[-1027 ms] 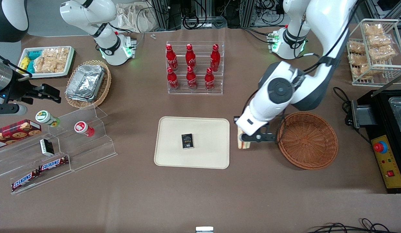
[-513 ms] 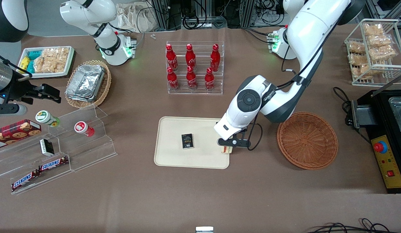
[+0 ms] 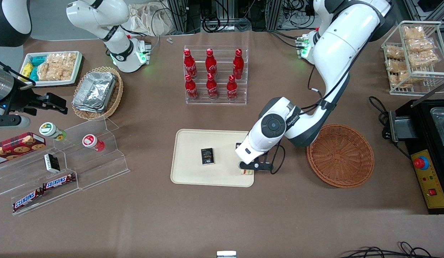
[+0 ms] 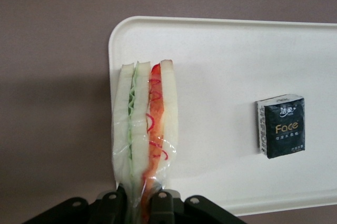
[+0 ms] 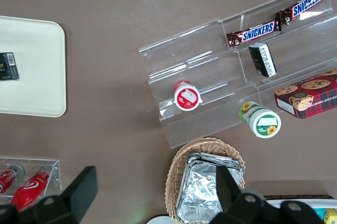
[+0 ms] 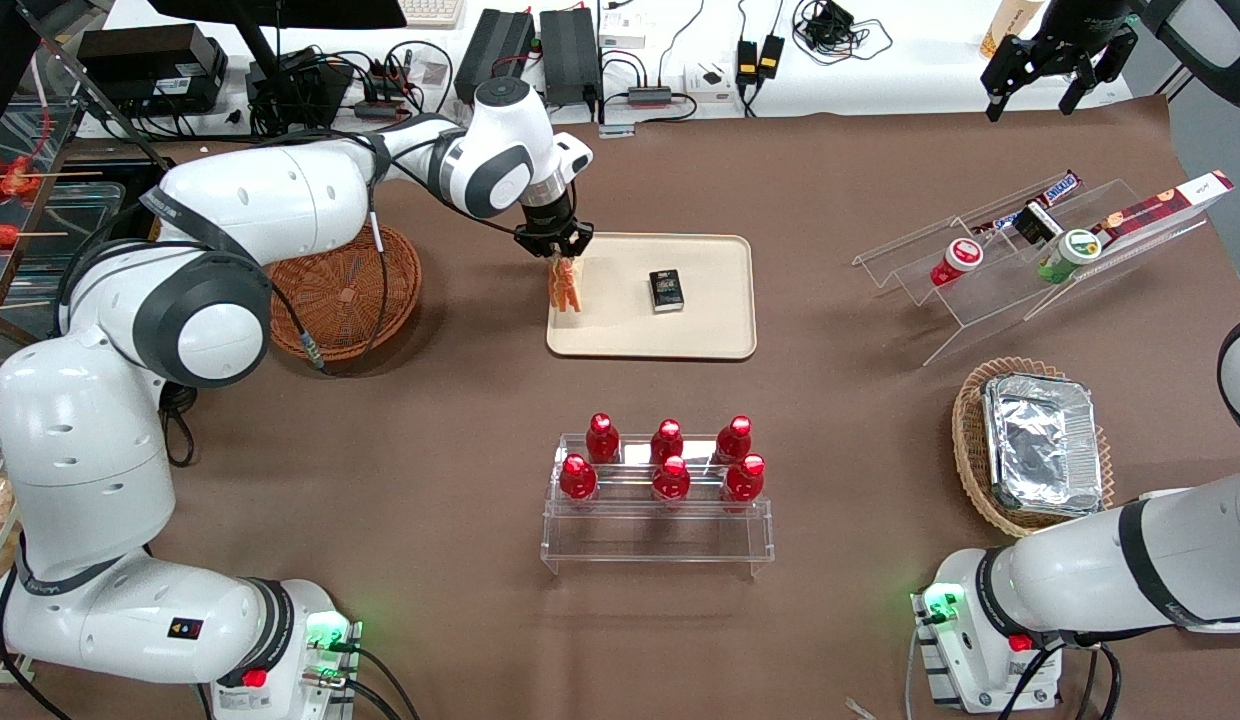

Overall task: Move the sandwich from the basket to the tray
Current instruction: 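Carry the sandwich with the left gripper over to the cream tray, then lower the sandwich onto the tray beside the tissue pack and release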

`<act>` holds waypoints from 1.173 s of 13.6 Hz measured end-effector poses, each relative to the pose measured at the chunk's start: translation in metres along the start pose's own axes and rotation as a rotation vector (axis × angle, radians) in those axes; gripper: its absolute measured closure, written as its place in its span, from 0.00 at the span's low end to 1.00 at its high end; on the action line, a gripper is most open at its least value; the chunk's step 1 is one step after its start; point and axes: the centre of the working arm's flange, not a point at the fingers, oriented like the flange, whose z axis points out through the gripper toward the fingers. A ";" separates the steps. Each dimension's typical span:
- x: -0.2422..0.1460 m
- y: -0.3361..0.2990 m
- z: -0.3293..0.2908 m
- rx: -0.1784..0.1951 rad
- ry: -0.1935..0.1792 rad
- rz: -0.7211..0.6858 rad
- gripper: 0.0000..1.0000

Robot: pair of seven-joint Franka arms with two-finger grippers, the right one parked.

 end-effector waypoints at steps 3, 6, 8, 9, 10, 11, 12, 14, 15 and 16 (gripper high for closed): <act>-0.006 0.012 0.013 -0.006 0.007 0.025 0.69; -0.006 0.011 0.020 -0.005 0.000 0.024 0.41; -0.006 0.010 0.020 -0.005 0.002 0.012 0.22; -0.005 0.010 0.019 -0.006 0.004 0.001 0.11; -0.002 0.009 0.016 -0.007 0.009 -0.011 0.02; 0.001 0.008 0.013 -0.010 0.016 -0.019 0.01; 0.005 0.004 0.006 -0.010 0.024 -0.030 0.01; 0.014 -0.011 -0.012 0.012 0.022 -0.053 0.01; 0.019 -0.022 -0.026 0.032 0.015 -0.068 0.01; 0.023 -0.034 -0.043 0.051 0.012 -0.076 0.01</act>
